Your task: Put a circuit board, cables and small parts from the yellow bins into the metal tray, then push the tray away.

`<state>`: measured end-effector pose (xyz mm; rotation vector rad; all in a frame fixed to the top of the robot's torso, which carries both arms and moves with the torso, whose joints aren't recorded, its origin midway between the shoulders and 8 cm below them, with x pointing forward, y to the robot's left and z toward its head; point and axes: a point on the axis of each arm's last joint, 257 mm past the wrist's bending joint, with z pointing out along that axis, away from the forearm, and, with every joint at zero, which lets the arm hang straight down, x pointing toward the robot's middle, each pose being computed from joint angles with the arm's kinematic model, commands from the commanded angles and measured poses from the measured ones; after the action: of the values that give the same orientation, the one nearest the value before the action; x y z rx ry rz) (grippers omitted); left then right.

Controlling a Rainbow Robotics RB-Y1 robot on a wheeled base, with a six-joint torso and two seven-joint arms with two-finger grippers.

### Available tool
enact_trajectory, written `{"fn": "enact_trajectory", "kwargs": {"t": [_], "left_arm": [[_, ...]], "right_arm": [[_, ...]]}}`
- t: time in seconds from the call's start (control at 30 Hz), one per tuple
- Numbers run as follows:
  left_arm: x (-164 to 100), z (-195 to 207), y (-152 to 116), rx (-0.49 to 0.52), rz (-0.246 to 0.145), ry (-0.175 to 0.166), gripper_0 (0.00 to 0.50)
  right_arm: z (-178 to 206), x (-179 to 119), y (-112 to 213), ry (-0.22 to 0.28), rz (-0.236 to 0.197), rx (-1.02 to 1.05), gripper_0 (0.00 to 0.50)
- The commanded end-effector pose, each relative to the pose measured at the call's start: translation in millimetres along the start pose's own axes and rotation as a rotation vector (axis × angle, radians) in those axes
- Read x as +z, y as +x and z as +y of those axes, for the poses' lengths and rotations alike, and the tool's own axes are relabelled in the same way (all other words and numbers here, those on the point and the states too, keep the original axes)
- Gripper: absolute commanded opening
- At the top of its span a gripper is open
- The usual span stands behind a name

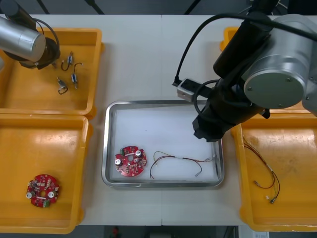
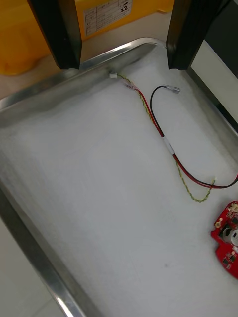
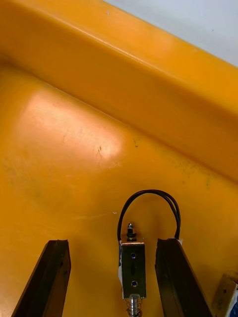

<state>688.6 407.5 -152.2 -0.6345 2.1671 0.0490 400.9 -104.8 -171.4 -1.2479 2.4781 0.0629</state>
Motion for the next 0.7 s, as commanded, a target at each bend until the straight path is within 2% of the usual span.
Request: {"fn": "enact_trajectory", "kwargs": {"t": [0.03,0.4,0.63,0.67,0.7], "left_arm": [[-12.6,-36.2,-16.1,0.037,-0.023,0.056,0.5],[-8.7,-31.2,-8.9,0.053,-0.009,0.042,0.5],[-7.7,-32.6,-5.9,0.061,-0.004,0.045,0.5],[-7.9,-33.1,-5.7,0.059,-0.002,0.047,0.489],[-7.7,-33.1,-5.2,0.061,-0.001,0.047,0.438]], "right_arm": [[-25.9,-30.6,11.2,0.055,-0.047,0.186,0.5],[-71.0,-59.3,66.1,0.127,-0.043,0.569,0.5],[-99.2,-69.9,90.9,0.165,-0.035,0.7,0.5],[-105.9,-72.1,94.5,0.169,-0.033,0.72,0.5],[-110.4,-72.9,96.6,0.171,-0.03,0.732,0.5]]}}
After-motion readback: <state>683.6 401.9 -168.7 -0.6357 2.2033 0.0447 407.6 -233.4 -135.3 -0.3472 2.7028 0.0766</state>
